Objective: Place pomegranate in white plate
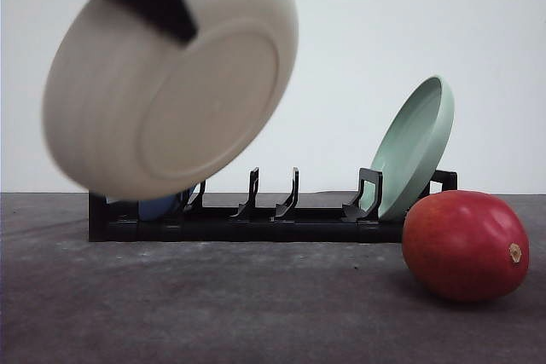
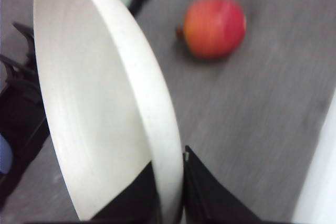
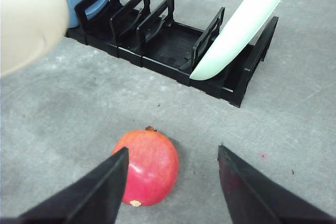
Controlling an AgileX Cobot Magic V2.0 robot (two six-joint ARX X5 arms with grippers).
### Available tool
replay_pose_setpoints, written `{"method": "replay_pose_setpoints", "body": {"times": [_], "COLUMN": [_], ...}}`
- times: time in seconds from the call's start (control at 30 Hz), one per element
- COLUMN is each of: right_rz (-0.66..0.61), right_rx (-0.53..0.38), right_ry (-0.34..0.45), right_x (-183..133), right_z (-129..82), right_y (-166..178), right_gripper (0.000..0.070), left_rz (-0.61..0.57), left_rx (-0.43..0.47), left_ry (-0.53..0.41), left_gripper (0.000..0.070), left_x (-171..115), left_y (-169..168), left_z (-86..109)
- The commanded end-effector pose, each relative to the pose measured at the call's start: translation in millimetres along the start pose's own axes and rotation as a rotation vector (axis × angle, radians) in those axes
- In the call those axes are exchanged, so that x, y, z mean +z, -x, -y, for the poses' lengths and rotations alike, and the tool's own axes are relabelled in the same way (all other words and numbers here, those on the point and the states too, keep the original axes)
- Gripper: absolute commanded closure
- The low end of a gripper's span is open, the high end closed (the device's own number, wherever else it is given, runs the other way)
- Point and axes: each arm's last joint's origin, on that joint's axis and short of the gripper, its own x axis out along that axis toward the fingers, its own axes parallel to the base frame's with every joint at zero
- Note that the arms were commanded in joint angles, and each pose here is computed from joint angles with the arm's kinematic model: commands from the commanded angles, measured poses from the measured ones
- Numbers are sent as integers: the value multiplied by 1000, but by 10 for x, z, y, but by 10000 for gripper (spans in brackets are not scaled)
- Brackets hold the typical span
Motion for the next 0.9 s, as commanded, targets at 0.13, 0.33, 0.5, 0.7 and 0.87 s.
{"method": "replay_pose_setpoints", "body": {"times": [0.13, 0.33, 0.5, 0.7, 0.87], "right_rz": [29, 44, 57, 82, 85], "right_rx": [4, 3, 3, 2, 2], "right_ry": [17, 21, 25, 31, 32], "right_x": [54, 69, 82, 107, 110], "right_z": [-10, -10, -10, -9, -9], "right_y": [22, 22, 23, 25, 25], "right_gripper": [361, 361, 361, 361, 361], "left_rz": [-107, -205, -234, -264, -266], "left_rx": [2, 26, 49, 28, 27], "left_ry": [-283, -404, -479, -510, -510], "left_gripper": [694, 694, 694, 693, 665], "left_x": [41, 16, 10, -23, -26], "left_y": [-326, -657, -809, -882, -890], "left_z": [172, 315, 435, 506, 509]}}
